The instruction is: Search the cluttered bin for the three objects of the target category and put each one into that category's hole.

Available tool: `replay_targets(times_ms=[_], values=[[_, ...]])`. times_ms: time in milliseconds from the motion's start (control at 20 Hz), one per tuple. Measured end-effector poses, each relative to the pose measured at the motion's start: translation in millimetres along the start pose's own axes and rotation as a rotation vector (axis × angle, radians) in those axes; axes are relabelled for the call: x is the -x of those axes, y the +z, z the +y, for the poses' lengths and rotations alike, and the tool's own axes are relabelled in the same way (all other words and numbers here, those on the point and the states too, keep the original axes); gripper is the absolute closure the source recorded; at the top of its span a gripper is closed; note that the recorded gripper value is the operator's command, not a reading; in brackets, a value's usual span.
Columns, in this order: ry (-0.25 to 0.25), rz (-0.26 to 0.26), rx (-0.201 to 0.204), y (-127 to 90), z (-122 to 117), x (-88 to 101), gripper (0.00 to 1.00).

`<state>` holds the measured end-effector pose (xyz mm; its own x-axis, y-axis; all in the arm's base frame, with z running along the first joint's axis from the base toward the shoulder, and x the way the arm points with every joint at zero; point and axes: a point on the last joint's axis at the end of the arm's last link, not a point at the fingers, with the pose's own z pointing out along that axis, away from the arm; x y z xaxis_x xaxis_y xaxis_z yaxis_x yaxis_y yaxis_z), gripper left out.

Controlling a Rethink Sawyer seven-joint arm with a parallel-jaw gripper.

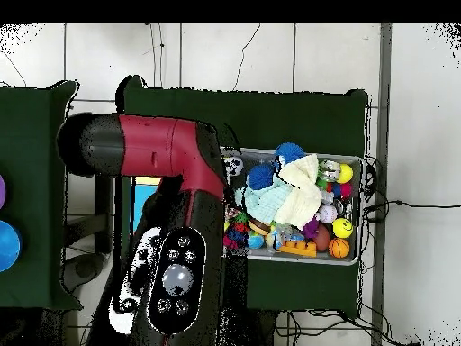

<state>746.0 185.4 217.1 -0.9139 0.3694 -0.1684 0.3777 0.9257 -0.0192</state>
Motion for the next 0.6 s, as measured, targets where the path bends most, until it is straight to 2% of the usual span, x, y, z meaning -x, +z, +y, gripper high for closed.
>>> replay_targets(times_ms=[600], values=[[0.007, 0.010, -0.007, 6.4, -5.4, -0.1, 1.00]])
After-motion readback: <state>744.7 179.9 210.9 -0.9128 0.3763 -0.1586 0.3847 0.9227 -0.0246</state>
